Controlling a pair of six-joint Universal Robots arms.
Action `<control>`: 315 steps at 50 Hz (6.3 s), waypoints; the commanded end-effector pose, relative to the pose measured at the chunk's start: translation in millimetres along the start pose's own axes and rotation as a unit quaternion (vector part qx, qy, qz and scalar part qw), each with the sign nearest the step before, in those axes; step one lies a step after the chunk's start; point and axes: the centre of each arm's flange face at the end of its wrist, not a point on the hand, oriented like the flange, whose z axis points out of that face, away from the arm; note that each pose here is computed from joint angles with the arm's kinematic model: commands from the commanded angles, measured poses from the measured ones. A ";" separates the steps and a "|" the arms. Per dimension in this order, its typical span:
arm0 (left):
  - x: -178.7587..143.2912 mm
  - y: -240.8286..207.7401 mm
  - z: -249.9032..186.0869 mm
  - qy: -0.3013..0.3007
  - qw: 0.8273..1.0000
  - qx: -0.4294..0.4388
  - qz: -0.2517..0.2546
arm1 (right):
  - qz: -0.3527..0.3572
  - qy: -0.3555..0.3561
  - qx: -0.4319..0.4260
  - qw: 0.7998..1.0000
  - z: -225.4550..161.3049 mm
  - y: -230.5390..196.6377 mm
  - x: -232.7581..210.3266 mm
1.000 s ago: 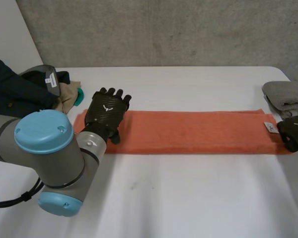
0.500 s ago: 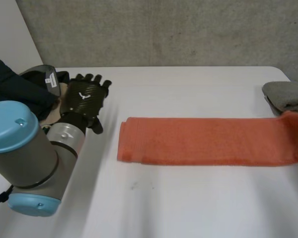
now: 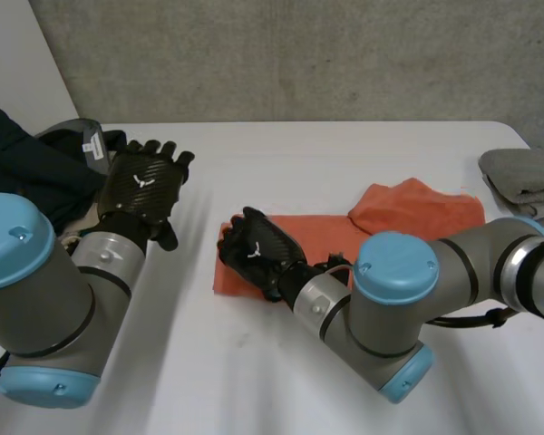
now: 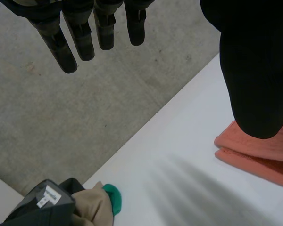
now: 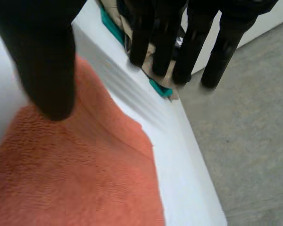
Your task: Fold the laundry.
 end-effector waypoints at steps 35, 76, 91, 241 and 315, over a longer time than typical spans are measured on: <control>60.7 -6.1 -4.0 0.078 0.997 0.015 0.004 | 0.386 0.217 -0.192 0.876 0.5 156.2 142.3; -2.2 -13.5 -4.1 -0.009 0.999 0.019 -0.032 | 0.335 -0.002 -0.037 0.942 14.7 6.4 21.4; 73.5 -23.6 30.0 0.073 0.995 0.058 -0.035 | 0.343 0.111 -0.148 0.921 -62.5 37.8 85.9; 40.8 -73.5 23.9 0.250 0.959 0.008 -0.133 | 0.111 0.090 -0.101 0.985 -42.5 54.1 3.2; 43.7 -85.0 19.0 0.255 0.957 0.025 -0.137 | 0.047 0.321 -0.019 0.946 -19.7 77.2 226.5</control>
